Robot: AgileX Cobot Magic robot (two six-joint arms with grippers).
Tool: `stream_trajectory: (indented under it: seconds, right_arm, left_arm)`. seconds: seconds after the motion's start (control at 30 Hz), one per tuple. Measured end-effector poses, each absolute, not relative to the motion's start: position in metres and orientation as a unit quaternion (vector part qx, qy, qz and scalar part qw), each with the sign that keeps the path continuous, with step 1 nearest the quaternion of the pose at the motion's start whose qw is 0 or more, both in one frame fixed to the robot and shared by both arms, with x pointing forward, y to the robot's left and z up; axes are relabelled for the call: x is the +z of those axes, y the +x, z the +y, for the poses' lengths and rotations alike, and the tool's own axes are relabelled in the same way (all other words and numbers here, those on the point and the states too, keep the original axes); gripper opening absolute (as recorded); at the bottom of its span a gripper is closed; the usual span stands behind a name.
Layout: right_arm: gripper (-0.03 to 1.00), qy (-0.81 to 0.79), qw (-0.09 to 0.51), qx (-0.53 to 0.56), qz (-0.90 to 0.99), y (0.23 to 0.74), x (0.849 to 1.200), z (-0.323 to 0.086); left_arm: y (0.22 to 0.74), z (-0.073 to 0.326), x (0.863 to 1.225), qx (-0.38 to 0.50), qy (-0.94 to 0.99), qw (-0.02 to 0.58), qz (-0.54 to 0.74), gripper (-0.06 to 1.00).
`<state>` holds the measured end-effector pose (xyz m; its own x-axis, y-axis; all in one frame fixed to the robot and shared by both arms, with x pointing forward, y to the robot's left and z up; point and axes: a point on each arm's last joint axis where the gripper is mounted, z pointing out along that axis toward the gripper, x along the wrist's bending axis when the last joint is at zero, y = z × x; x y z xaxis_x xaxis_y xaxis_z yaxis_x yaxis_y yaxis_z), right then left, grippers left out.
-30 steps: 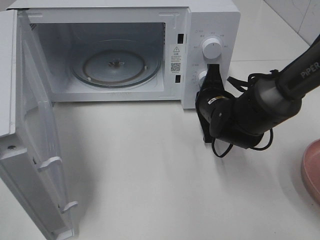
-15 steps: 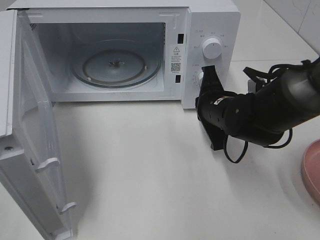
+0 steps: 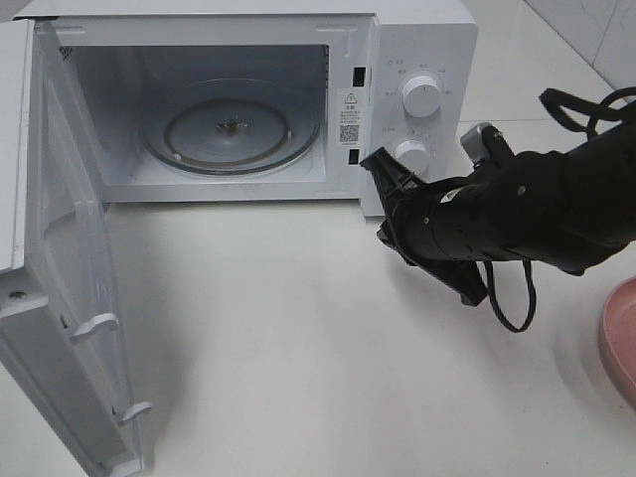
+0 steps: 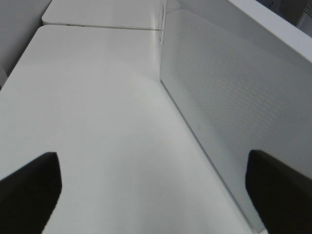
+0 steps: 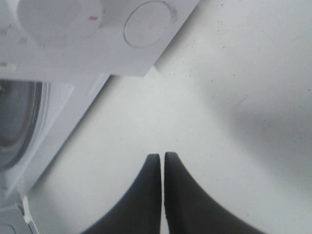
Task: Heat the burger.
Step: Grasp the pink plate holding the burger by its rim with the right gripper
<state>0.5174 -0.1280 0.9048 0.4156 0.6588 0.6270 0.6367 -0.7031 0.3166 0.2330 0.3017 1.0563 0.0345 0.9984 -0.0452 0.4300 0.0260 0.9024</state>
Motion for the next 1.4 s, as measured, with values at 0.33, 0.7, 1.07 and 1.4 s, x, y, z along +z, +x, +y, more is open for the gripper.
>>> stream_trajectory:
  seconds: [0.33, 0.7, 1.07, 1.4]
  right_arm:
    - [0.01, 0.741, 0.011, 0.328, 0.586, 0.496, 0.925, -0.124]
    - [0.03, 0.678, -0.003, 0.240, 0.695, 0.485, 0.937, -0.154]
    - [0.06, 0.642, 0.021, 0.174, 0.746, 0.464, 0.966, -0.178]
    - [0.17, 0.624, 0.039, 0.128, 0.770, 0.444, 0.988, -0.194]
  left_arm:
    - [0.233, 0.302, 1.056, 0.357, 0.599, 0.398, 0.596, 0.97]
    - [0.233, 0.302, 1.056, 0.357, 0.599, 0.398, 0.596, 0.97]
    - [0.233, 0.302, 1.056, 0.357, 0.599, 0.398, 0.596, 0.97]
    - [0.233, 0.302, 1.056, 0.357, 0.599, 0.398, 0.596, 0.97]
